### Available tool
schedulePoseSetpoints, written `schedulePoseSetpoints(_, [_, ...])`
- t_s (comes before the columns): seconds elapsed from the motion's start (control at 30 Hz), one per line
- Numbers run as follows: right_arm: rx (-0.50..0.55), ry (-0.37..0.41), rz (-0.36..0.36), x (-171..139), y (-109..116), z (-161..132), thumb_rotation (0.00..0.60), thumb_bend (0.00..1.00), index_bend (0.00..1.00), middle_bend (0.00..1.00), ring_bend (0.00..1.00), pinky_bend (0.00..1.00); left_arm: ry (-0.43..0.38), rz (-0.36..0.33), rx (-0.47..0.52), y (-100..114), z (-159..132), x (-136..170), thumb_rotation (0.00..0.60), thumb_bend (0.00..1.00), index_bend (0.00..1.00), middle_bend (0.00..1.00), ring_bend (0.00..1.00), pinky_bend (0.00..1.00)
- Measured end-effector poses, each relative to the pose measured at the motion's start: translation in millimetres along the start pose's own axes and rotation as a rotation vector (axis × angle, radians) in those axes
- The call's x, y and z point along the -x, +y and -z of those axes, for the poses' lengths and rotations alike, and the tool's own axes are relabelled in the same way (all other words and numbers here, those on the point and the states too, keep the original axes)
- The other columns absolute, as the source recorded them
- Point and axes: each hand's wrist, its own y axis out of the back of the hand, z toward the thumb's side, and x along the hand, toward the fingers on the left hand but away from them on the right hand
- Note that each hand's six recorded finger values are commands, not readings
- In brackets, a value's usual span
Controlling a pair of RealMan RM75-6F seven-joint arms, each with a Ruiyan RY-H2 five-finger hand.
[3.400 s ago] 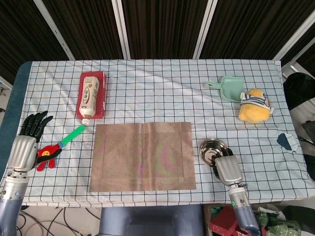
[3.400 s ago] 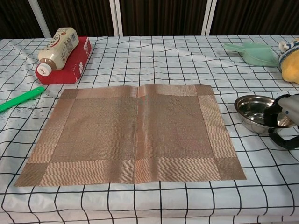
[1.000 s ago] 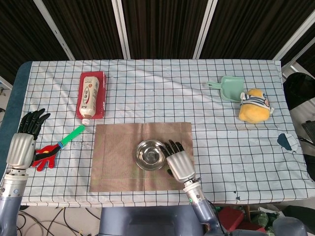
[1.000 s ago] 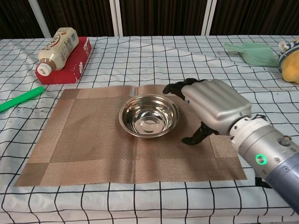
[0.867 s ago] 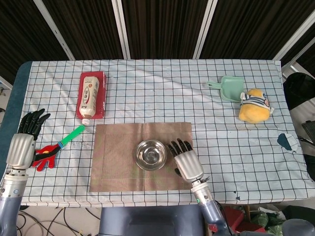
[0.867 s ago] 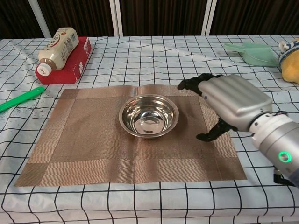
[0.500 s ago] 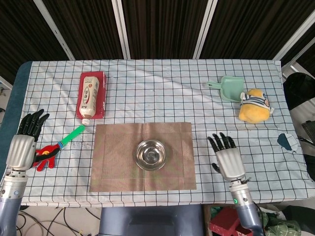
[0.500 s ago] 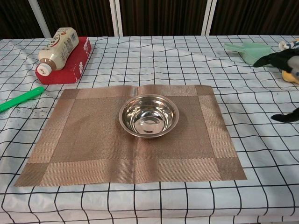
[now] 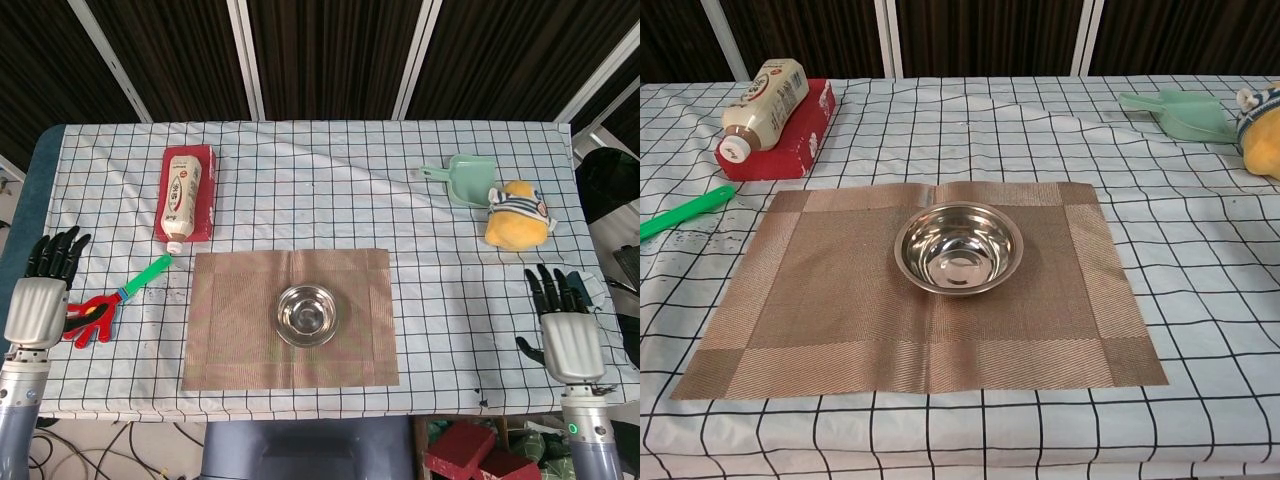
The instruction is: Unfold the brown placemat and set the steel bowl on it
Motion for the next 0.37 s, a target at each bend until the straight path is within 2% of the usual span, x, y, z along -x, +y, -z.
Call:
schedulePoseSetpoints(0.2, [0.028,-0.061,-0.012,-11.6,2.1,21.4,0.600,0.03,0.00,0.00,0.00,0.18,0.027,0.009,-0.067,1.3,4.3,2.5,0.600,0.04,0.00,0.00,0.00,0.00])
schedulePoseSetpoints(0.37, [0.081,-0.098,-0.020,-8.7,2.5,26.2,0.600,0.03,0.00,0.00,0.00,0.18,0.036,0.033,-0.096,-1.1,3.1,6.4,0.600,0.04,0.00,0.00,0.00,0.00])
